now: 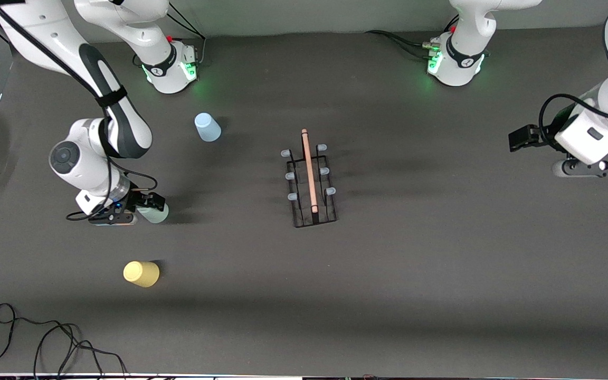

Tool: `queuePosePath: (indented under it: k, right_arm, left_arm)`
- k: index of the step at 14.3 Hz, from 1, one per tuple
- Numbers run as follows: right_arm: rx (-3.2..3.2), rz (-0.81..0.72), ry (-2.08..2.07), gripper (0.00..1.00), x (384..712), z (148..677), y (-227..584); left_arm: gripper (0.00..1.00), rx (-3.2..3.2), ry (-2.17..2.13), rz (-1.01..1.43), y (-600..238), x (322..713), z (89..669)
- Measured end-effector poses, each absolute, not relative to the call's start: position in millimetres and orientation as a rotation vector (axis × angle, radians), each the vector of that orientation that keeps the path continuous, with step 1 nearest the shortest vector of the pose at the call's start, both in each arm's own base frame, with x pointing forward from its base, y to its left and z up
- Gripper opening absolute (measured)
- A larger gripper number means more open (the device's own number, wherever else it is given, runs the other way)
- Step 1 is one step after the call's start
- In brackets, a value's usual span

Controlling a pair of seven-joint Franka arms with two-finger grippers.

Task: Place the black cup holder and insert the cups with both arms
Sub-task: 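Release the rack with the left gripper while the right gripper reaches the mint cup, then close the right gripper around the mint-green cup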

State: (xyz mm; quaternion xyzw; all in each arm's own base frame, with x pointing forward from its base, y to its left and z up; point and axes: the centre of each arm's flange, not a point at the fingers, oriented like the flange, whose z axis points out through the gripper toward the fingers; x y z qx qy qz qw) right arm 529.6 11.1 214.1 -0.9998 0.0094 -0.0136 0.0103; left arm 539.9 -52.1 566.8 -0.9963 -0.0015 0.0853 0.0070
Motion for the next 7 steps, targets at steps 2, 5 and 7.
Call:
queuePosePath:
  k: [2,5,7]
  right_arm:
    - [-3.122,-0.027,0.031,1.0,528.2,205.0,10.7]
    - [-3.121,-0.016,0.031,0.93,528.7,206.4,10.8]
    - [-3.12,0.007,0.031,0.79,528.2,212.4,10.6]
  left_arm:
    - [1.0,-3.116,-0.009,0.255,-50.2,537.7,570.8]
    - [1.0,-3.116,-0.017,0.254,-47.4,537.7,571.3]
    - [1.0,-3.116,-0.017,0.254,-47.3,537.7,571.2]
